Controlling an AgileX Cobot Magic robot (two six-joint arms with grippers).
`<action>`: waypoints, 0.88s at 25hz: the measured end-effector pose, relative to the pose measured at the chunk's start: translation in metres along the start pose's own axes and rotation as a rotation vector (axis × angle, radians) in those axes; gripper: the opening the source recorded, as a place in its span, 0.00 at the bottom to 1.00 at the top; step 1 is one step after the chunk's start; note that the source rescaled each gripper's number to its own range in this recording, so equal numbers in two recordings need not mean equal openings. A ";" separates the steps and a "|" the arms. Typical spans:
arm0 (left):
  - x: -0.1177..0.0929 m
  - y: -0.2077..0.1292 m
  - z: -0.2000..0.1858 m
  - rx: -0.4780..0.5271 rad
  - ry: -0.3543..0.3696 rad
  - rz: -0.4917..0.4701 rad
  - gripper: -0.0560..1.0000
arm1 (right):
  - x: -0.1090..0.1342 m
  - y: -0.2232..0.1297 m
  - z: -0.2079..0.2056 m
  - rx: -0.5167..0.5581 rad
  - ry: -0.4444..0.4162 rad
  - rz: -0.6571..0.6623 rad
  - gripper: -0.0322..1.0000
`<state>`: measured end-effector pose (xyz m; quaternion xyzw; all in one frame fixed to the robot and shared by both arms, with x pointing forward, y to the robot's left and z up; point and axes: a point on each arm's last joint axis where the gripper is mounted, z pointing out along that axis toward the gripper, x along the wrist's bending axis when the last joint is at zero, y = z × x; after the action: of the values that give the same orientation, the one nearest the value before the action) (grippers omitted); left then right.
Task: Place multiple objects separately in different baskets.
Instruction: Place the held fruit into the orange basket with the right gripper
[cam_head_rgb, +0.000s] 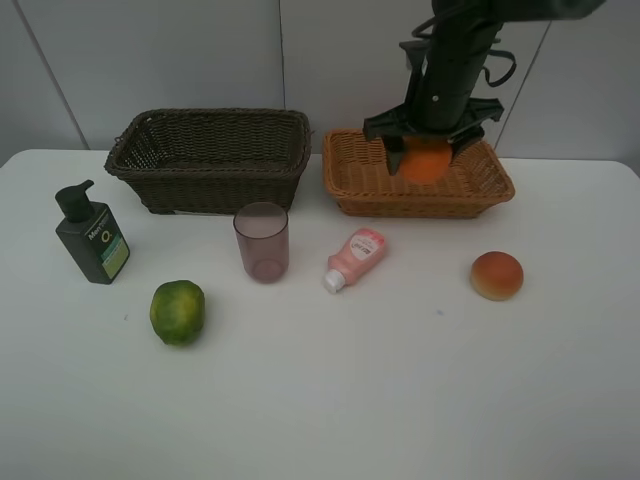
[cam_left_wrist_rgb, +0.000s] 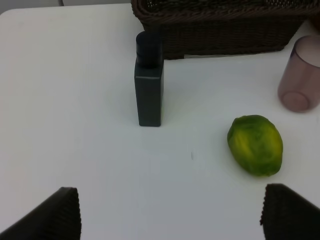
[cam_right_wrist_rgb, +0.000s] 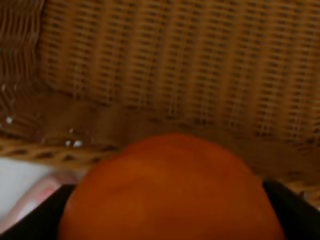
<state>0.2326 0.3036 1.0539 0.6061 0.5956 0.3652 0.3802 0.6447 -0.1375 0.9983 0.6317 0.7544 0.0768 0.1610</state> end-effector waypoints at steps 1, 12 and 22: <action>0.000 0.000 0.000 0.000 0.000 0.000 0.94 | -0.002 0.004 0.007 -0.012 -0.001 0.006 0.48; 0.000 0.000 0.000 0.000 0.000 0.000 0.94 | -0.016 0.032 0.055 -0.231 0.062 0.045 0.48; 0.000 0.000 0.000 0.000 0.000 0.000 0.94 | -0.008 0.029 0.102 -0.229 0.082 0.033 0.48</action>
<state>0.2326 0.3036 1.0539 0.6061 0.5956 0.3652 0.3802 0.7077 -0.1483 0.9137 0.6179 0.7361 0.1910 0.1999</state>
